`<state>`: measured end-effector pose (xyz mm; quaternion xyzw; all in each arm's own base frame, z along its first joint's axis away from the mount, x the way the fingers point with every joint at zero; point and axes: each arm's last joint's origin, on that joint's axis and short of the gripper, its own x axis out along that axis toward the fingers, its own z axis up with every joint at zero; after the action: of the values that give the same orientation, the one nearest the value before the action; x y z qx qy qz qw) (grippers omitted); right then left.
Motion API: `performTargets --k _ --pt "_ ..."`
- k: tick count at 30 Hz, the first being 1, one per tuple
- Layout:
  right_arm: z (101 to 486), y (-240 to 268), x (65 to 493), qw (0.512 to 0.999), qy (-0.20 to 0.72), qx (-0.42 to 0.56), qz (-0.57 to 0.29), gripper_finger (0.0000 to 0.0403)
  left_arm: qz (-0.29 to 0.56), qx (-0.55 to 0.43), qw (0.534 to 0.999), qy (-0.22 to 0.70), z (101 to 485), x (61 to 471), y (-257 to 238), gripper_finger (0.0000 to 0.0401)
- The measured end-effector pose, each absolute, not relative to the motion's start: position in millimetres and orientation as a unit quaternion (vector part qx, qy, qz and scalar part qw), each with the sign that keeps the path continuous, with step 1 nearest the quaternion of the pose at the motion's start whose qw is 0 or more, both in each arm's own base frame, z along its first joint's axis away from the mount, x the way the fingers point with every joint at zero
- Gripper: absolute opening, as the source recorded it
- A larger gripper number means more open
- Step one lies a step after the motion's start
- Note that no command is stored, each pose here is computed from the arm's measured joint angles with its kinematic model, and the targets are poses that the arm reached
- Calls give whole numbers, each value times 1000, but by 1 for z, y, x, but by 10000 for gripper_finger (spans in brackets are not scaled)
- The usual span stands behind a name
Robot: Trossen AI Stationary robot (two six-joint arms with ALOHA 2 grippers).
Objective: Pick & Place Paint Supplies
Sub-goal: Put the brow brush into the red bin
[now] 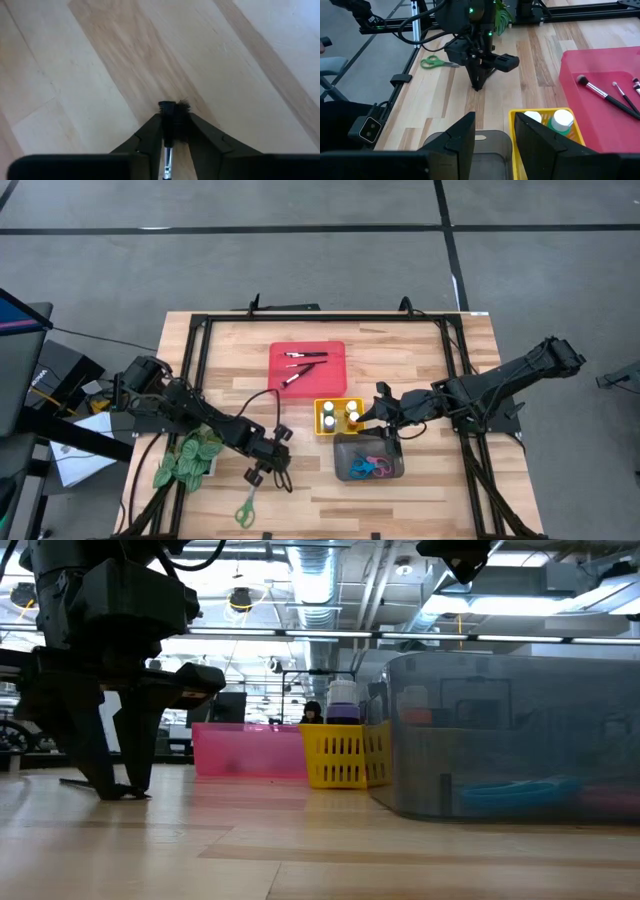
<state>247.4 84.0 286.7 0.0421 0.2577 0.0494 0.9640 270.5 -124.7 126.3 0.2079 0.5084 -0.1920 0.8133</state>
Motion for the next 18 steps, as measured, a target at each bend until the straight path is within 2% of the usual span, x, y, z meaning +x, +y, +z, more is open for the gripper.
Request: performTargets --k 9,18 --pt "287 84 247 964 258 42 49 133 -178 216 814 508 126 271 -123 13" --pt "287 84 247 964 258 42 50 133 -181 214 815 507 129 269 -122 14"
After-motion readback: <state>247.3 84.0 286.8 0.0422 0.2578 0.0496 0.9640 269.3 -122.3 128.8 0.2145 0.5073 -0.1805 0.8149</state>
